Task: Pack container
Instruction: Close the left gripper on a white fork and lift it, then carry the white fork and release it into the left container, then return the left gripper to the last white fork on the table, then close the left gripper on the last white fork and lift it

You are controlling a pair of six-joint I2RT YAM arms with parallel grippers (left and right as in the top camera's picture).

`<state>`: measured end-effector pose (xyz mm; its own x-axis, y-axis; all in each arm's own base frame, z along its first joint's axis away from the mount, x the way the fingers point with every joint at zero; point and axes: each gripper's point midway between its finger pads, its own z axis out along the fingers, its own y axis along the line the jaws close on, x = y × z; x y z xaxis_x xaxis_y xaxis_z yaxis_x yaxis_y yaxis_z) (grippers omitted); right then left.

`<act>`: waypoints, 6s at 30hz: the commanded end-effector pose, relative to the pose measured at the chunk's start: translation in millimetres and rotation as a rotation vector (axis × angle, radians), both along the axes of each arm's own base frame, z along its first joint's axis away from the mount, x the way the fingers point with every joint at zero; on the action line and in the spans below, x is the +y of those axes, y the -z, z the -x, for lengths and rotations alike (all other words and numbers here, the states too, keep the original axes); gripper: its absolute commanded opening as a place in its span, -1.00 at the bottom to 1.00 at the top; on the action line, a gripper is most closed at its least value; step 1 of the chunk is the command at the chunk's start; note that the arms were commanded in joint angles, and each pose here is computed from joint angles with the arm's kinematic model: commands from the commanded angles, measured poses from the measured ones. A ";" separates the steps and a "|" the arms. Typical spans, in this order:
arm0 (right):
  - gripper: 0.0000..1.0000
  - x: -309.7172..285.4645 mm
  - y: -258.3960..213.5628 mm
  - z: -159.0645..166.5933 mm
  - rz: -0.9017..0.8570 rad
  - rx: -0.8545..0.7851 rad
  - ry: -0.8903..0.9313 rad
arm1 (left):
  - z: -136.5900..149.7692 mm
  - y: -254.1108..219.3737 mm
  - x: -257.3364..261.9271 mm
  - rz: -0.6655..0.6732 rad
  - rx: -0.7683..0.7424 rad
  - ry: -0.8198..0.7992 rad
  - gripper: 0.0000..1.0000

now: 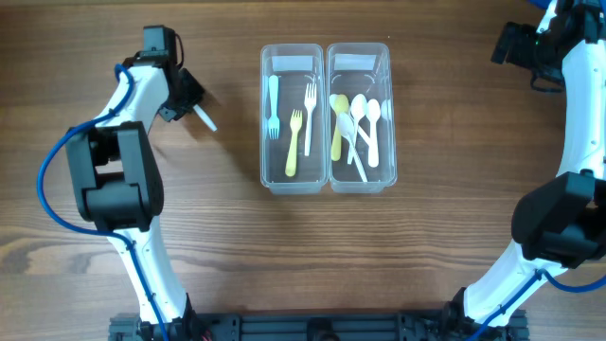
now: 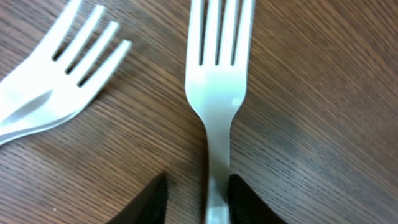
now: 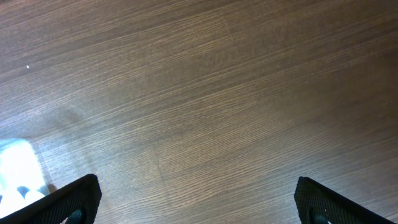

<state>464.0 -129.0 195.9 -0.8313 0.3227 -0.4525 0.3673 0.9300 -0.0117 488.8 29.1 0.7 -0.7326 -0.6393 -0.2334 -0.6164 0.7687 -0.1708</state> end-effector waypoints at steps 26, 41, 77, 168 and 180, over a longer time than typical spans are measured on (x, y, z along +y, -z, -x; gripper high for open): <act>0.99 -0.4 -8.5 -2.2 0.020 -0.019 -0.004 | -15.8 -108.3 -9.8 0.082 -0.208 0.016 -0.92; 1.00 -0.4 -8.5 -2.2 0.020 -0.019 -0.004 | 43.0 -214.6 -164.5 0.143 -0.334 0.432 -0.92; 0.99 -0.4 -8.5 -2.2 0.020 -0.019 -0.004 | 77.5 -86.1 -236.1 0.000 -0.004 0.667 0.39; 0.99 -0.4 -8.5 -2.2 0.020 -0.019 -0.004 | 30.2 20.5 77.9 -0.209 0.183 0.794 -0.63; 0.99 -0.4 -8.5 -2.2 0.020 -0.019 -0.004 | 27.1 -2.2 78.7 -0.231 0.157 0.786 -0.92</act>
